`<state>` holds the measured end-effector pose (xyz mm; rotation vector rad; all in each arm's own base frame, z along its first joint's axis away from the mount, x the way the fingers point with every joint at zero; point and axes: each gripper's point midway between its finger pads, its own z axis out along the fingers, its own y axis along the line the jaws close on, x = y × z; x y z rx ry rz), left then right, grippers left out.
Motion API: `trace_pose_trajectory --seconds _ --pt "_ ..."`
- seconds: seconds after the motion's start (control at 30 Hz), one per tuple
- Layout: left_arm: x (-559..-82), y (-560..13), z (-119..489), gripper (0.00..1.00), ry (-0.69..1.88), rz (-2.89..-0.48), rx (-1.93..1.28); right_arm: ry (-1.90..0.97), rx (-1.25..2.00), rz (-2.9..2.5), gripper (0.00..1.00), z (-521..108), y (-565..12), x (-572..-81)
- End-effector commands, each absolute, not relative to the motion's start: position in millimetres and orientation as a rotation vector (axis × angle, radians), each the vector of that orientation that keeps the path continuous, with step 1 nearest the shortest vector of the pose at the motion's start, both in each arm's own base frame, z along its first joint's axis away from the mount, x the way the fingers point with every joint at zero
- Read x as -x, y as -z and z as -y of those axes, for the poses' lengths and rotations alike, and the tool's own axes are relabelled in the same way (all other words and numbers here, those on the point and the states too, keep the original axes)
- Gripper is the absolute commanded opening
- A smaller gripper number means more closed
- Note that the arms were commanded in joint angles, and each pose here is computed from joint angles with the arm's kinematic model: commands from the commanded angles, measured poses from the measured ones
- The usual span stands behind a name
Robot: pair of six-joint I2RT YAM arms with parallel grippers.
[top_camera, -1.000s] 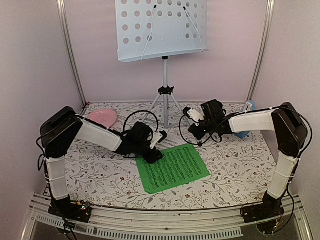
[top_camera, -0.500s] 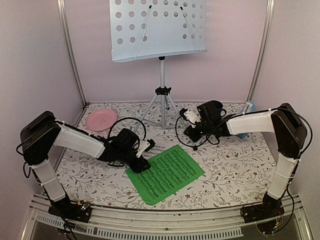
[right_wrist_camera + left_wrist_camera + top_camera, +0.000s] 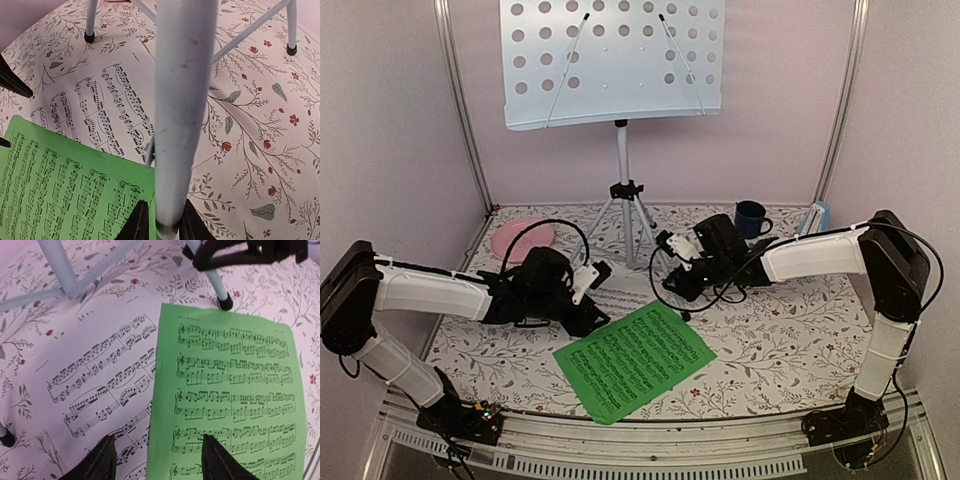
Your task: Set up the instrument practice props
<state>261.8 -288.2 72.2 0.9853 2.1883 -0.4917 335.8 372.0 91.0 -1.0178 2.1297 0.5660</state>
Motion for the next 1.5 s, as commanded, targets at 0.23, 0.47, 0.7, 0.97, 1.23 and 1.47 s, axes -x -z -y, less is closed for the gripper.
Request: trace_pose_trajectory --seconds 0.23,0.47,0.7,0.97,1.23,1.47 --pt "-303 -146 260 0.58 0.424 -1.99 -0.721 -0.589 1.064 -2.188 0.12 -376 -73 -313" --pt "-330 -144 224 0.59 0.355 -2.044 -0.538 -0.668 1.074 -2.152 0.18 -385 -83 -308" --pt "-370 -143 206 0.57 0.238 -2.06 -0.488 -0.673 1.079 -2.155 0.09 -387 -79 -309" --pt "-418 -141 225 0.51 0.236 -2.01 -0.627 -0.654 1.073 -2.157 0.0 -383 -82 -309" --pt "-442 -130 254 0.3 0.308 -1.978 -0.738 -0.626 1.028 -2.155 0.0 -371 -91 -305" --pt "-448 -131 285 0.24 0.402 -1.913 -0.832 -0.632 0.966 -2.187 0.0 -359 -95 -297"
